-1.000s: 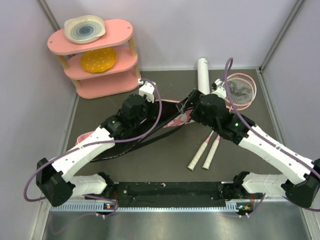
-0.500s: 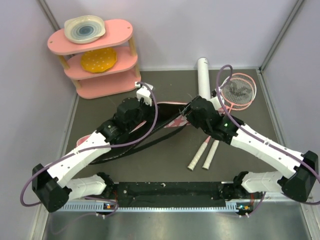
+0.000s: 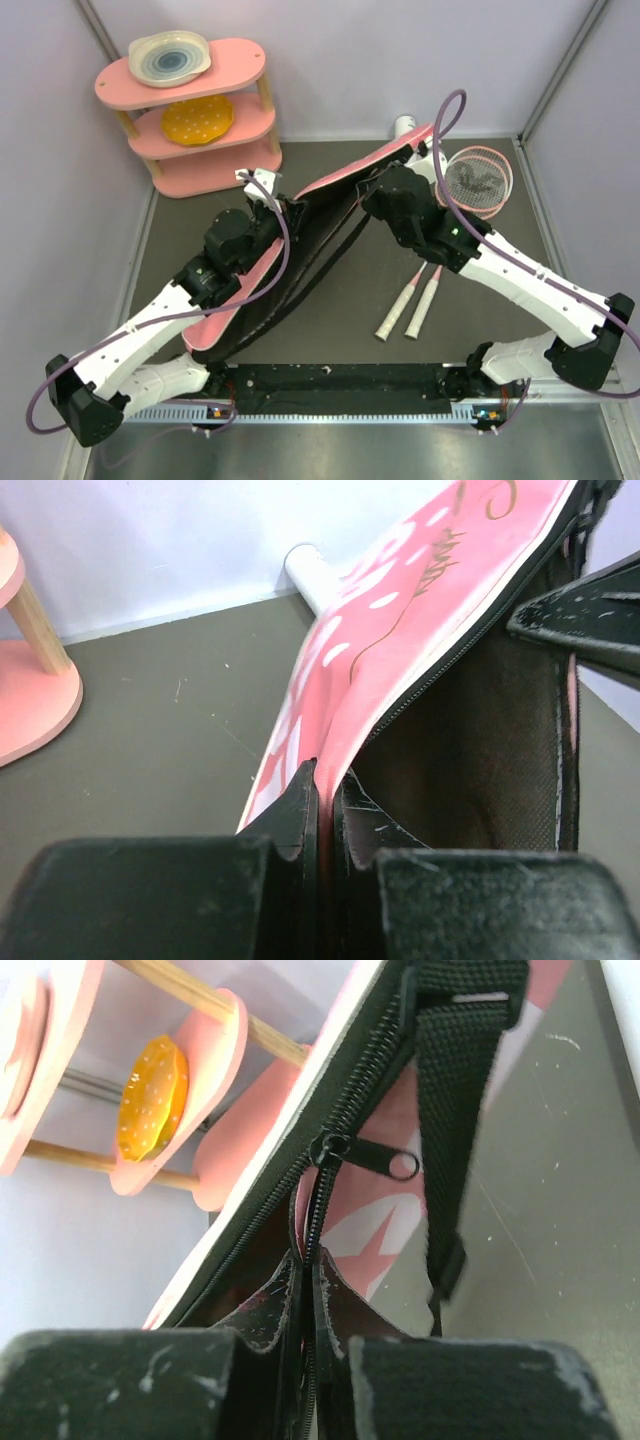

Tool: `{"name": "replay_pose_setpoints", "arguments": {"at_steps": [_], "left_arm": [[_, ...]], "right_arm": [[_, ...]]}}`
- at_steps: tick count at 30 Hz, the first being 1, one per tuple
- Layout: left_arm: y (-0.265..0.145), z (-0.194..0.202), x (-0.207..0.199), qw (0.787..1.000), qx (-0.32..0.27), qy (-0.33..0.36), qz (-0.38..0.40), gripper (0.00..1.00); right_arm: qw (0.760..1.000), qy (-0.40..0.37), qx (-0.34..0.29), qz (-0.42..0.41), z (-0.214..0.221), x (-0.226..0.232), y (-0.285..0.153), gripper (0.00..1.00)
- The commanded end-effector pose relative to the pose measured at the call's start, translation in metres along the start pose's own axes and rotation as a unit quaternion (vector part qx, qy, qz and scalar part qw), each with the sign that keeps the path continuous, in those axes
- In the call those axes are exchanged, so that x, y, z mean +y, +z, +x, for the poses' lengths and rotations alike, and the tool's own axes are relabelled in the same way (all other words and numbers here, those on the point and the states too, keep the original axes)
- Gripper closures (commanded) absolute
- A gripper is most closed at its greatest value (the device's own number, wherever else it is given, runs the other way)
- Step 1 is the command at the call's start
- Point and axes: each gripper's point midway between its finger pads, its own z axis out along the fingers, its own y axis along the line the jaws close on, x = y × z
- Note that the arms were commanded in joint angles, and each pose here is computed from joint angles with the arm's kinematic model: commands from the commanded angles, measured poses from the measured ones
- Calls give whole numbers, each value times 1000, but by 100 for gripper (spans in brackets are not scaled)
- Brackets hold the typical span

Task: Pack up the badminton gear

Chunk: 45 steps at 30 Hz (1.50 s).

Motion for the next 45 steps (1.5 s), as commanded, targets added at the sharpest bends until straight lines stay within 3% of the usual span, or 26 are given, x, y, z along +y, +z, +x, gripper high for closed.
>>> {"name": "replay_pose_setpoints", "arguments": {"at_steps": [1, 3, 8, 10, 20, 22, 23, 24, 25, 27, 30, 31, 33, 34, 36, 37, 39, 45], "left_arm": [[8, -24, -4, 1000, -28, -15, 0, 88], [12, -21, 0, 1000, -18, -18, -12, 79], [21, -2, 11, 999, 29, -26, -33, 65], [27, 5, 9, 998, 42, -27, -26, 60], [42, 15, 10, 996, 73, -46, 6, 52], [47, 14, 1, 996, 75, -41, 38, 60], [50, 7, 1, 996, 68, -40, 40, 68], [55, 9, 1, 996, 73, -39, 39, 85], [56, 11, 2, 995, 82, -40, 35, 91], [64, 0, -1, 995, 80, -52, 33, 100], [75, -13, 6, 992, 79, -93, -11, 100], [78, -24, 8, 992, 68, -104, -23, 100], [85, -15, 11, 989, 87, -116, -39, 100], [86, -18, 13, 987, 90, -120, -49, 100], [87, 0, 25, 981, 121, -123, -88, 100], [86, 6, 28, 980, 128, -122, -96, 100], [86, 18, 35, 977, 138, -119, -112, 100], [80, 48, 51, 972, 155, -104, -143, 100]], "right_arm": [[998, -46, -38, -27, -22, 25, -7, 100], [996, -68, -29, -46, -19, 33, -5, 100], [966, -141, -15, -216, -6, 71, -15, 100], [964, -157, 1, -217, -4, 68, -6, 100], [939, -188, 64, -280, 10, 77, 1, 100], [938, -191, 74, -279, 11, 74, 9, 100], [937, -189, 80, -283, 7, 72, 11, 100], [938, -190, 81, -279, 6, 69, 17, 100], [937, -196, 79, -278, 3, 67, 21, 100], [939, -204, 69, -268, -14, 62, 33, 100], [936, -226, 76, -258, -28, 58, 54, 99], [937, -232, 90, -243, -24, 52, 65, 80], [940, -240, 103, -222, -26, 48, 64, 56], [943, -233, 110, -209, -24, 44, 66, 37], [951, -215, 136, -175, -17, 29, 62, 23], [956, -212, 134, -153, -19, 20, 62, 10], [950, -236, 151, -136, -17, 4, 47, 1], [954, -237, 112, -147, -28, -35, -13, 1]]}}
